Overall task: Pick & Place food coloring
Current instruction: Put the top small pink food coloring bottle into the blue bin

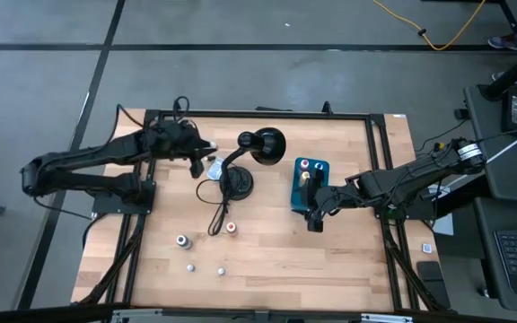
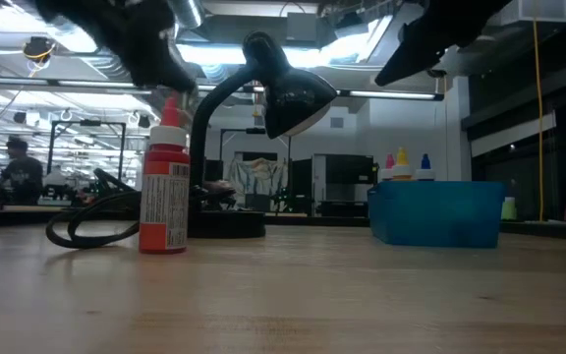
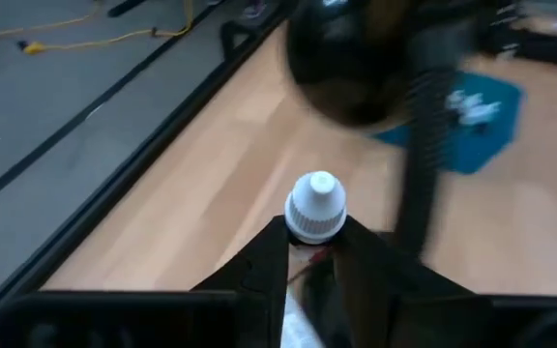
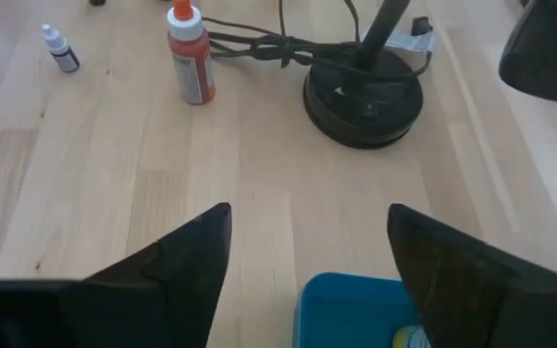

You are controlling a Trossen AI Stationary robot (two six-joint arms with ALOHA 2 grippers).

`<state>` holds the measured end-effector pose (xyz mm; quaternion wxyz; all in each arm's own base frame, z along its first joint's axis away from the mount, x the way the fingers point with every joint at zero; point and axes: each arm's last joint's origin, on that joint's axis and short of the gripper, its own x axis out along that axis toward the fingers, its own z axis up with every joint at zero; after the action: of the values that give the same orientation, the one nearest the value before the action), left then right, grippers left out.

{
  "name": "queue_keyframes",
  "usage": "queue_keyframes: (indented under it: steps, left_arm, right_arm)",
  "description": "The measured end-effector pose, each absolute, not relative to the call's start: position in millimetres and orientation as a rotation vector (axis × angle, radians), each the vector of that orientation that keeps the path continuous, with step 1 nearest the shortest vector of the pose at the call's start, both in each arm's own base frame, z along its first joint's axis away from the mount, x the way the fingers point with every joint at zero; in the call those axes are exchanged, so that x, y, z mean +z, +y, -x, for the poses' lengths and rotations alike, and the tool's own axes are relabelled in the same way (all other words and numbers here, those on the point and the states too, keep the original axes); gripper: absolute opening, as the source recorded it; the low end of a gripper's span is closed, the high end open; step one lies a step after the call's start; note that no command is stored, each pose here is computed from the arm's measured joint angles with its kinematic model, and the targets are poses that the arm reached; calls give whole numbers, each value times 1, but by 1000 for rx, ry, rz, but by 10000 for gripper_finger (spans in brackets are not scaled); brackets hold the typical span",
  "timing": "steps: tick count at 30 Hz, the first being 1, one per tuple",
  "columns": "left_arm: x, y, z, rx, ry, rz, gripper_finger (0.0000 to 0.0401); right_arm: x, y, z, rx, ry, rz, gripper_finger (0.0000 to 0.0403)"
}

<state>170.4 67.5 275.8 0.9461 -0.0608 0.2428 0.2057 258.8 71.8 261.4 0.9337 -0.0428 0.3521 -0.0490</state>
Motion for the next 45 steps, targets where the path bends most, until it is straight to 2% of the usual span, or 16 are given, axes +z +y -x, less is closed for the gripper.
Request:
queue_keyframes:
  steps: [7,17,27,34,45]
  left_arm:
    - [311,36,-182,326,454,89,69]
    - [341,-5,-199,260,484,43,68]
    - [363,-36,-244,147,512,-1,68]
    - [375,-45,-278,131,578,-49,68]
    - [381,-55,-323,74,620,-103,68]
  right_arm:
    - [271,72,-261,-121,685,102,284]
    - [342,74,-270,-127,507,49,284]
    - [401,73,-269,-107,375,73,284]
    - [411,76,-279,-102,406,105,284]
    - [400,82,-302,-35,467,166,284]
